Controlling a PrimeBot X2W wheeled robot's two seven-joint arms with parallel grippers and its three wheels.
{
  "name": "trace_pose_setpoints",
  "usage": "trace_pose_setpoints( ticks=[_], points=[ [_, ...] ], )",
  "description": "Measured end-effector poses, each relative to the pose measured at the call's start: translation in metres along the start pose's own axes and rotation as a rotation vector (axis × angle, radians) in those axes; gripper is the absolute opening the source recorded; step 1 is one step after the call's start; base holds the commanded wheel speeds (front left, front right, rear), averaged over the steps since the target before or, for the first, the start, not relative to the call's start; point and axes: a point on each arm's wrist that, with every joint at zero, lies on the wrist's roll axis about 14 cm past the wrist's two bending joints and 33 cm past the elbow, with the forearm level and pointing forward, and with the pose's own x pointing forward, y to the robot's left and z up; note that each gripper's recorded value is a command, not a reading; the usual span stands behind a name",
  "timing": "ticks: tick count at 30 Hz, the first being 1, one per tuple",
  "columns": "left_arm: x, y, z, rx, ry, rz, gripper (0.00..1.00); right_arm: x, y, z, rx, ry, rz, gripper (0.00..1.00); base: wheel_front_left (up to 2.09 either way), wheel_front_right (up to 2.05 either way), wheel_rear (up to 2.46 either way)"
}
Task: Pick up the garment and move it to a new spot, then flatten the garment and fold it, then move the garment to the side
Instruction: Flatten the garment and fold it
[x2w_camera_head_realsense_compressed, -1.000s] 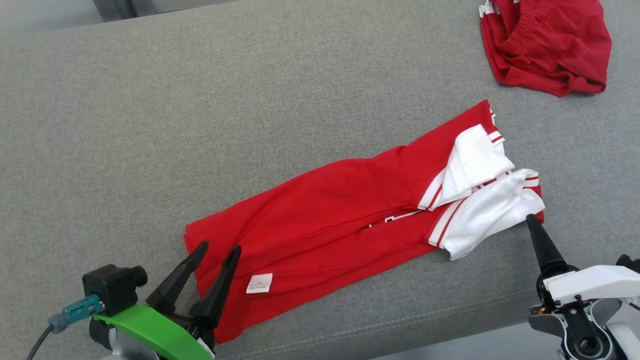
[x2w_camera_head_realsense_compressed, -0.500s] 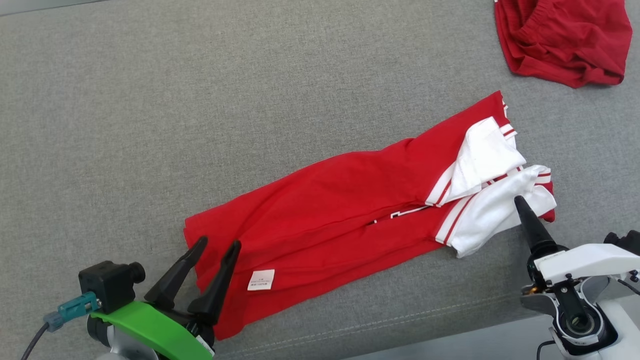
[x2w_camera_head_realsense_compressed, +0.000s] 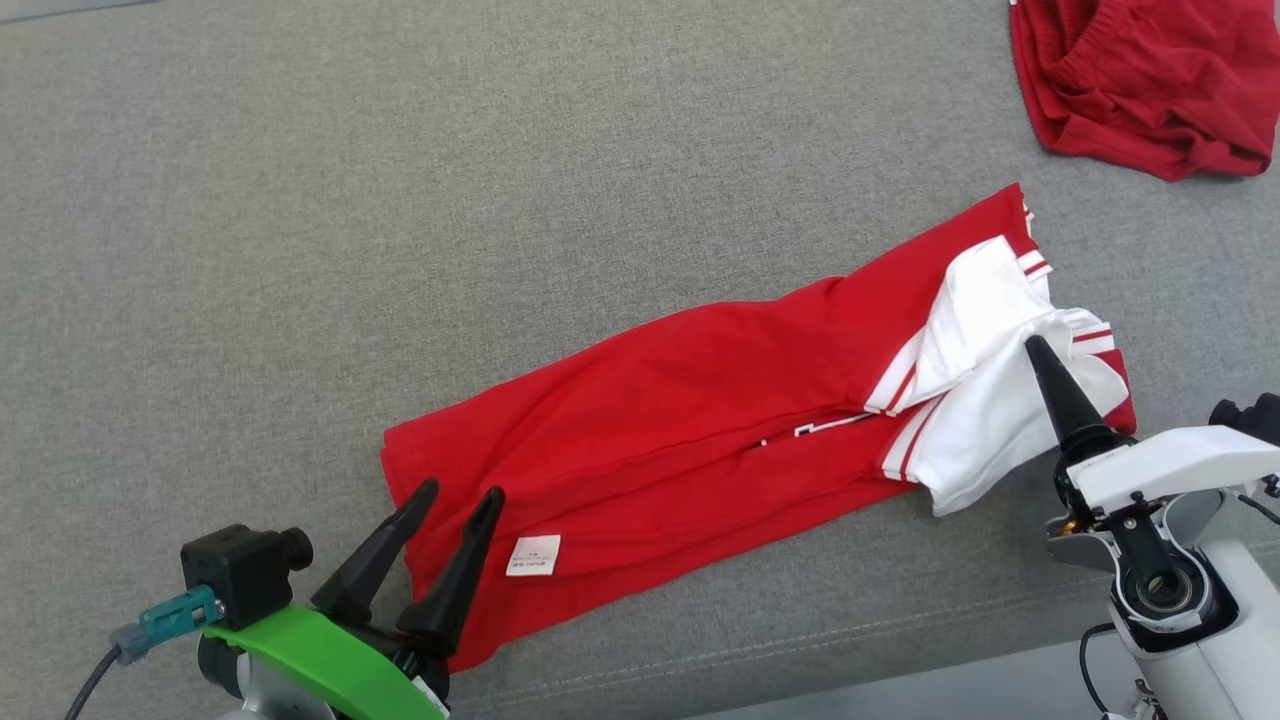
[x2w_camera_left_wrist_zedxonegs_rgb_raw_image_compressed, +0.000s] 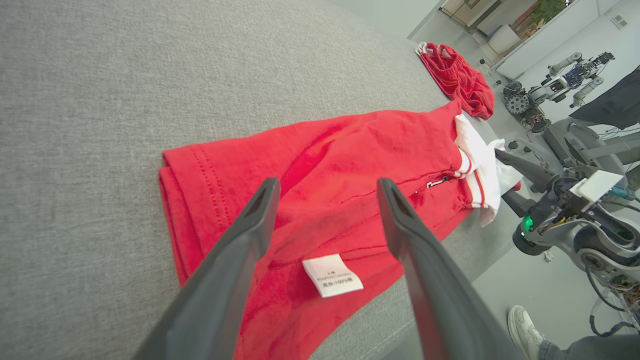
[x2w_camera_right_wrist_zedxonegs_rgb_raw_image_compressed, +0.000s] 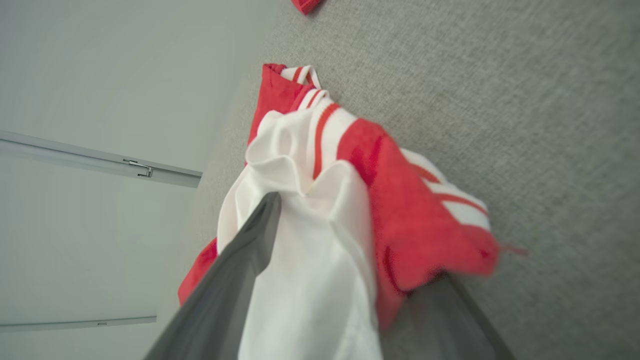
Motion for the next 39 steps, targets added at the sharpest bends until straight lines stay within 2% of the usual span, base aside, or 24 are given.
trace_pose_setpoints(
  ticks=[15,16,17,18,19,28,33,39],
  points=[
    [-0.003,0.003,-0.001,-0.018,0.004,0.014,1.0,0.027,0.024,0.0,-0.016,0.019,0.058,1.0,0.0,0.0,0.0],
    [-0.003,0.003,-0.001,-0.021,0.003,0.017,1.0,0.028,0.025,-0.001,-0.005,0.02,0.059,0.71,0.0,0.0,0.0],
    [-0.003,0.004,-0.001,-0.023,0.002,0.02,1.0,0.03,0.025,-0.003,0.006,0.025,0.061,0.18,0.0,0.0,0.0],
    [-0.003,0.005,-0.001,-0.024,0.0,0.024,1.0,0.031,0.026,-0.006,0.009,0.03,0.064,0.02,0.0,0.0,0.0],
    [-0.003,0.006,0.0,-0.024,-0.001,0.028,1.0,0.031,0.026,-0.007,0.012,0.033,0.063,0.0,0.0,0.0,0.0],
    [-0.001,0.009,0.009,-0.022,-0.037,0.036,1.0,0.028,0.018,-0.002,0.04,-0.007,0.058,0.0,0.0,0.0,0.0],
    [0.002,0.006,0.009,-0.019,-0.036,0.024,1.0,0.022,0.007,0.023,0.036,-0.088,0.038,0.0,0.0,0.0,0.0],
    [0.007,0.002,0.009,-0.018,-0.031,0.004,1.0,0.009,-0.021,0.072,-0.01,-0.221,-0.027,0.0,0.0,0.0,0.0]
  ],
)
